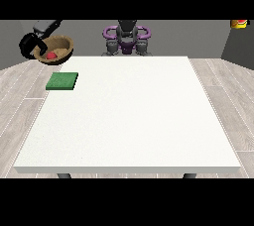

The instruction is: Pick the cup and pour the ball into the bowl, then pick the bowl and place it on the pad

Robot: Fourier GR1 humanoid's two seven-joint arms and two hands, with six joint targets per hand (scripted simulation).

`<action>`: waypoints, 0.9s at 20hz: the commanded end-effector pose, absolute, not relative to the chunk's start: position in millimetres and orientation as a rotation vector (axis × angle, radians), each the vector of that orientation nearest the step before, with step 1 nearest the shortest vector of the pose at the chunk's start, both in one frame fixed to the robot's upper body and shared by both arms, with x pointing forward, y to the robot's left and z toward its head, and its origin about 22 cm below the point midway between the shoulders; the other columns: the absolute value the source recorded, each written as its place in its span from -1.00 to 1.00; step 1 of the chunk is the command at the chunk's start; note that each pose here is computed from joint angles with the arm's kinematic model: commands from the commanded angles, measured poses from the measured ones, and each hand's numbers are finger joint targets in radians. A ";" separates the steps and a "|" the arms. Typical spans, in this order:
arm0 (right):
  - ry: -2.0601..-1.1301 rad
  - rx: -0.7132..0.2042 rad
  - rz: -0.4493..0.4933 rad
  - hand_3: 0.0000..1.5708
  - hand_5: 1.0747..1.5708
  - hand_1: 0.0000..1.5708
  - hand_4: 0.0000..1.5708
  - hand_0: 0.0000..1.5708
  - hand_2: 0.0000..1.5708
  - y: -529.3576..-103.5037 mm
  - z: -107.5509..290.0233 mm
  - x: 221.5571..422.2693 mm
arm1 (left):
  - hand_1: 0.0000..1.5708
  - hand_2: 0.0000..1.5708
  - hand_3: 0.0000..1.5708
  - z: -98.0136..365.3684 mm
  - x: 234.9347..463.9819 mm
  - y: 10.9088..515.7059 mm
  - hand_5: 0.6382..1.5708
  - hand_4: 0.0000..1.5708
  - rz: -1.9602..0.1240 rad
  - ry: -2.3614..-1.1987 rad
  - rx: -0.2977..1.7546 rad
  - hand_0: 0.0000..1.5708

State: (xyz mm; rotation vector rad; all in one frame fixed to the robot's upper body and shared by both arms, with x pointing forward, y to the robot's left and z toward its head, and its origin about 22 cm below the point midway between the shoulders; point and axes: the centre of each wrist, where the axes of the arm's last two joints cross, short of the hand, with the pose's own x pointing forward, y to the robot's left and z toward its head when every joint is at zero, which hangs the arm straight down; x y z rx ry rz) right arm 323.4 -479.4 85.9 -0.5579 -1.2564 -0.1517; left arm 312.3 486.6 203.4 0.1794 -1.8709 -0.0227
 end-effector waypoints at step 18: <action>-1.259 -0.436 -0.368 0.11 1.00 1.00 -0.10 1.00 1.00 -479.1 53.3 320.8 | -1.00 -1.00 -1.00 211.8 292.4 519.1 0.98 0.52 0.004 -1.932 0.239 -1.00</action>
